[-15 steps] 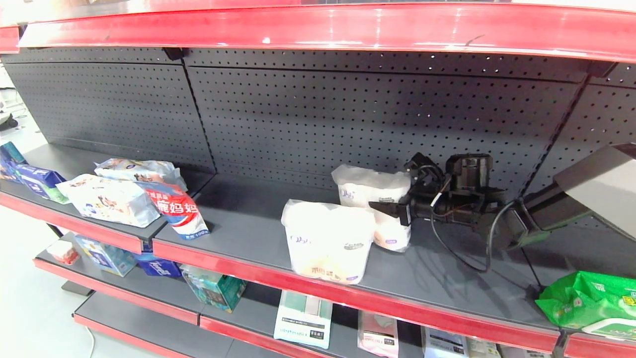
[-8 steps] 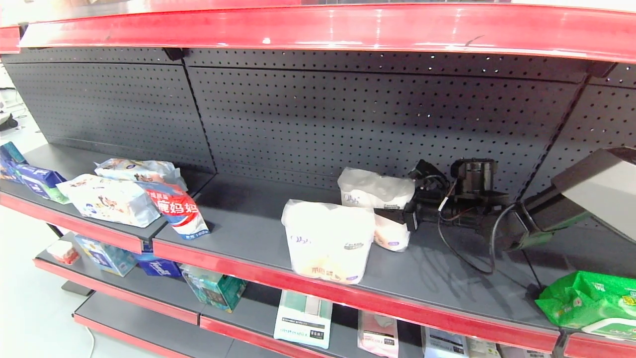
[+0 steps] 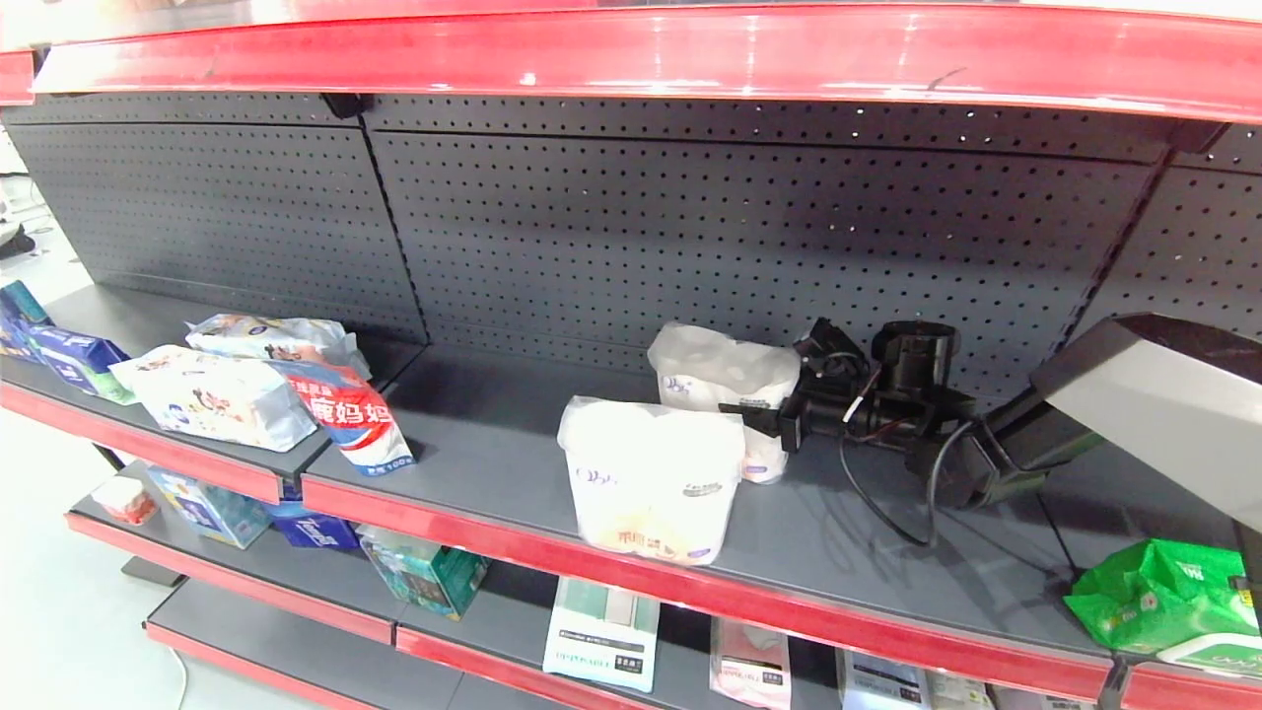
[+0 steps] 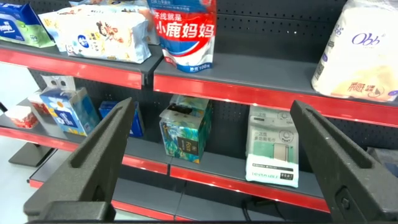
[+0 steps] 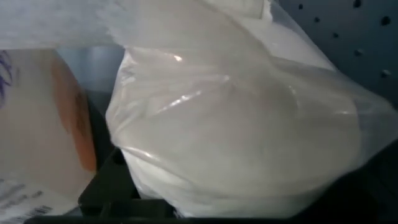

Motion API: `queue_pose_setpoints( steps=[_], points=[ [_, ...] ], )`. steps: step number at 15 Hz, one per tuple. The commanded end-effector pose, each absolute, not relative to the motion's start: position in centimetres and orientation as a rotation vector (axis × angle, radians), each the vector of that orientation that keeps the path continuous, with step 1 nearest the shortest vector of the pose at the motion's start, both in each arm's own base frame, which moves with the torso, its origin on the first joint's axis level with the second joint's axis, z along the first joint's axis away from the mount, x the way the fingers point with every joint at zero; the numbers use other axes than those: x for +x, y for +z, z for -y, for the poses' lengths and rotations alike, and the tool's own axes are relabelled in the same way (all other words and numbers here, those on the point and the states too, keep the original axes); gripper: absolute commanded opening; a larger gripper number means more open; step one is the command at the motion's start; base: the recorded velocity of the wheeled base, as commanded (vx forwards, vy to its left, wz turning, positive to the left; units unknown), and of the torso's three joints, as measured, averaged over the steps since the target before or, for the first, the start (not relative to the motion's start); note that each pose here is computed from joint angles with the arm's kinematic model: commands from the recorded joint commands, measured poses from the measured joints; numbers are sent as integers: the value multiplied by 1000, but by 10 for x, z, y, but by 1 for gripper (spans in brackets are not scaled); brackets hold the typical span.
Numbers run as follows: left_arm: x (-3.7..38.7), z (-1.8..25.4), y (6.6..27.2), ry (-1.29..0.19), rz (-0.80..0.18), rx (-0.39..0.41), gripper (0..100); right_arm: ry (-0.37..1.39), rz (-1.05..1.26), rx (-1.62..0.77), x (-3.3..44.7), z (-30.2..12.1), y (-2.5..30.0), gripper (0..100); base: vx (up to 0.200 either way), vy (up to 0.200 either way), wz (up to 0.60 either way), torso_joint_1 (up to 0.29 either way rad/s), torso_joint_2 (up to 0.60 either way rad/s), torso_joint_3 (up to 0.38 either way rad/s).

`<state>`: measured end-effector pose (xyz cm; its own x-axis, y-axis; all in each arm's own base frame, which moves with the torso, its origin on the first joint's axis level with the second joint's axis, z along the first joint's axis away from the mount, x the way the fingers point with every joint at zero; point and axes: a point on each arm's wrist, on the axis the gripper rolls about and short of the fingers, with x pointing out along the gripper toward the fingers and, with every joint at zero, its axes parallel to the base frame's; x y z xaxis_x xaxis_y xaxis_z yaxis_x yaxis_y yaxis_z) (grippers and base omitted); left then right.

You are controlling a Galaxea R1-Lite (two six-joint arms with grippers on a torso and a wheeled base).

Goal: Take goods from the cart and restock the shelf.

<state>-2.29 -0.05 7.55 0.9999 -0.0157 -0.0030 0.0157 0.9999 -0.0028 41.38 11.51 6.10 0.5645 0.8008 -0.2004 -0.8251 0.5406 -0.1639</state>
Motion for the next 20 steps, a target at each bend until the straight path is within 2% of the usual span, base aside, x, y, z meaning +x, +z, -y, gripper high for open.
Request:
queue_pose_setpoints(
  steps=[1, 7, 13, 20],
  points=[
    [-23, 0, 75, -14, -3, -3, 100, 986, -104, -242, 408, -121, 67, 0, 0, 0, 0, 0, 0, 0],
    [-23, 0, 75, -15, -3, -3, 100, 1021, -141, -232, 400, -131, 57, 0, 0, 0, 0, 0, 0, 0],
    [-23, 0, 75, -14, -3, -3, 100, 995, -136, -242, 404, -115, 57, 0, 0, 0, 0, 0, 0, 0],
    [-23, 0, 75, -15, -3, -3, 100, 992, -116, -212, 414, -134, 61, 0, 0, 0, 0, 0, 0, 0]
  ],
)
